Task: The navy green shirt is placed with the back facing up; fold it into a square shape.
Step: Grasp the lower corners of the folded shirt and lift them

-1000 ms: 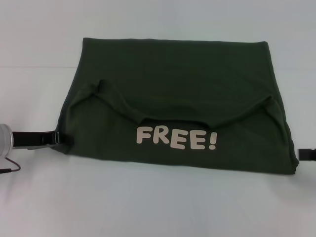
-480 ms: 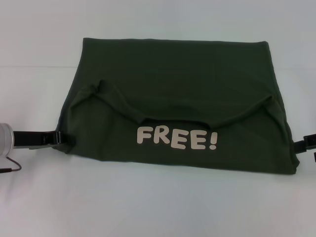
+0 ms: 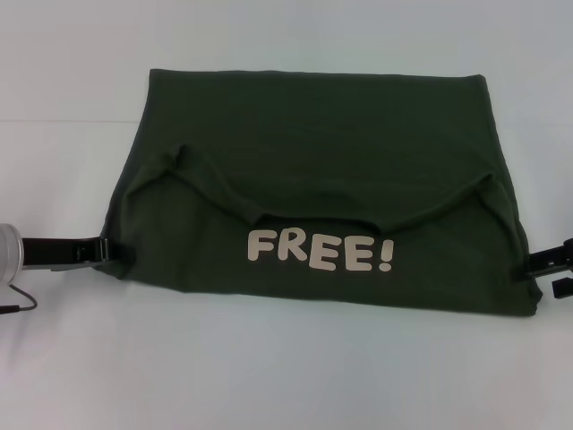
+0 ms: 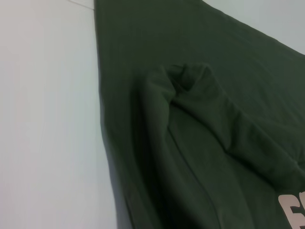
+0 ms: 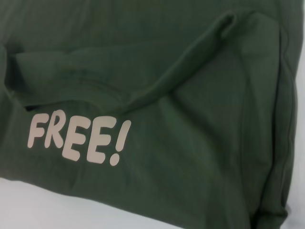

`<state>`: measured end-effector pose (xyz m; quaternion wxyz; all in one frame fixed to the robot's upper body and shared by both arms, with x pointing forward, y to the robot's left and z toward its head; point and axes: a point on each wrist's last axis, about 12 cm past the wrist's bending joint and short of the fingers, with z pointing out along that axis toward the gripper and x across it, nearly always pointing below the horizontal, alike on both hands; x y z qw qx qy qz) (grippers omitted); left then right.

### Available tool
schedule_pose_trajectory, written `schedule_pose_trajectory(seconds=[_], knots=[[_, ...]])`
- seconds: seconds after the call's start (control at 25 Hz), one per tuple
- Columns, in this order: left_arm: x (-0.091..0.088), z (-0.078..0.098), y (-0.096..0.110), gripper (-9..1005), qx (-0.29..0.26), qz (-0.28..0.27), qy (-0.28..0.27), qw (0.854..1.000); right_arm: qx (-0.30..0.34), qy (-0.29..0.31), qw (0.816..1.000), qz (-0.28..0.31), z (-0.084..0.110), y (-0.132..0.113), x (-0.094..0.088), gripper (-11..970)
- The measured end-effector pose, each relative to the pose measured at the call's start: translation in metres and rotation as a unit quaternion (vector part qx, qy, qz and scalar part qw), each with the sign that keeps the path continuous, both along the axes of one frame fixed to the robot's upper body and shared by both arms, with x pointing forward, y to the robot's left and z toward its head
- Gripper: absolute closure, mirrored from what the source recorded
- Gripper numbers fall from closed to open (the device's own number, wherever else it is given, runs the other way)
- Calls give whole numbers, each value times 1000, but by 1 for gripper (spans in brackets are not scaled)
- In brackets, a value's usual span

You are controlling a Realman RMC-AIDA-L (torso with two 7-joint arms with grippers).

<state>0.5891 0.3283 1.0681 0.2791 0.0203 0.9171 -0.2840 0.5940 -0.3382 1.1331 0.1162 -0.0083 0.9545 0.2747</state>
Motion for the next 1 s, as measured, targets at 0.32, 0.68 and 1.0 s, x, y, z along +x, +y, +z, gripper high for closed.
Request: schedule_pose_trajectory(seconds=[0.32,0.68,1.0], knots=[[-1,0,0,959,-3,-1,2,1000,-19,-4,1000,6,-14,13,6,76],[0,1,-1,960,-5,-3,1,1000,-25,-14,1000,10,-17,22,11,77],[1,2,-1,960,-5,-3,0,1000,-28,-20,999,12,-20,28,13,76]])
